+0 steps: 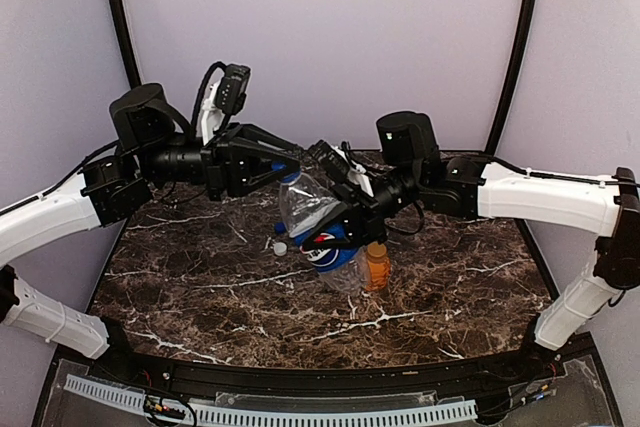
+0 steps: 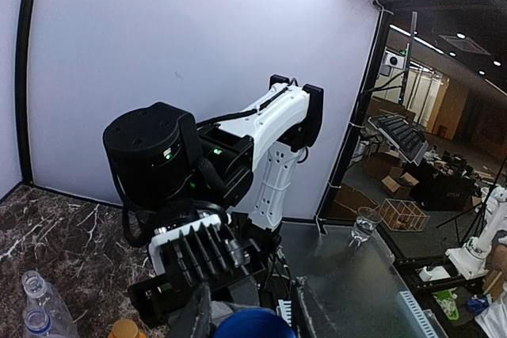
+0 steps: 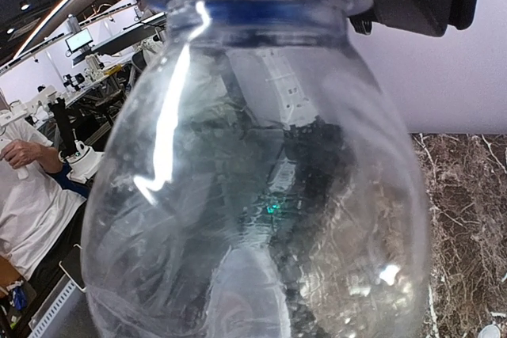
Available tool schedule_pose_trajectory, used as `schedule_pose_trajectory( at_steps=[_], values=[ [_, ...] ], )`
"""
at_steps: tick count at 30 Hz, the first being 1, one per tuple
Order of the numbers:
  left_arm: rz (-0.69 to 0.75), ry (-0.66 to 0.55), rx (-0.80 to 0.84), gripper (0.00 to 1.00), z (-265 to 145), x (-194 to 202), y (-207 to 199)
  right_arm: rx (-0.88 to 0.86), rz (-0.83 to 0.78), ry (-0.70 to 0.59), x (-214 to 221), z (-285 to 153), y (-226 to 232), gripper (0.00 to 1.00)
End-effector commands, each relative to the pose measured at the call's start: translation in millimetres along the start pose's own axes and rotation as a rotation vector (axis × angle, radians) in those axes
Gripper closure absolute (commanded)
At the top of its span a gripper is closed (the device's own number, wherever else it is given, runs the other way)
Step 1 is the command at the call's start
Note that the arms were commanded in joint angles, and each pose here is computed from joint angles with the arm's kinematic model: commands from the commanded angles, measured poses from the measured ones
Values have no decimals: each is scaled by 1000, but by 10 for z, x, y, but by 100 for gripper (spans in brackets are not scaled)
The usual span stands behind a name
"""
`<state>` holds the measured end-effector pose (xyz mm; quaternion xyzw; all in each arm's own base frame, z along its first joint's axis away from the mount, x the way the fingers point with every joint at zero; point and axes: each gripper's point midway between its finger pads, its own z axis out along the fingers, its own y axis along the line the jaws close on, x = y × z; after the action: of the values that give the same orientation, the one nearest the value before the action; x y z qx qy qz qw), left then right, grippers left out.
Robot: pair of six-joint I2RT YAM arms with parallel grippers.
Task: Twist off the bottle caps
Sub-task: Unscrew the bottle cap from the plastic bottle.
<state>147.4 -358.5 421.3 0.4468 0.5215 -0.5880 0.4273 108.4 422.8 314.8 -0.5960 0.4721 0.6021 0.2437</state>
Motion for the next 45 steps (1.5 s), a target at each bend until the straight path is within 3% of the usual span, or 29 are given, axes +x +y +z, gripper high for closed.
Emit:
schedule_pose_trajectory(
  at_steps=[1,5,7,10,16,22,27,36,45],
  values=[
    [30,-38,7,76,-25,-136,-37,1,-49,-27,-148,-21,7,94],
    [21,-59,-48,90,-44,-169,47,61,-39,-22,-135,-34,-77,96],
    [6,-80,-115,99,-68,-196,149,176,-33,-17,-143,-75,-237,96],
    [-50,-112,-271,100,-157,-213,387,391,-38,-21,-173,-219,-523,95],
    [-198,-224,-759,100,-604,-187,1133,801,-3,-67,-238,-614,-1057,94],
    [-224,-241,-916,95,-741,-127,1387,991,-33,-117,-322,-743,-1235,92],
    [-196,-251,-885,80,-713,-201,1335,892,-55,-127,-356,-591,-1121,90],
    [-36,-245,-635,35,-611,-406,829,506,-123,-71,-255,-241,-593,90],
    [102,-126,-204,31,-317,-412,73,79,-101,-32,-161,-51,-52,88]
  ],
)
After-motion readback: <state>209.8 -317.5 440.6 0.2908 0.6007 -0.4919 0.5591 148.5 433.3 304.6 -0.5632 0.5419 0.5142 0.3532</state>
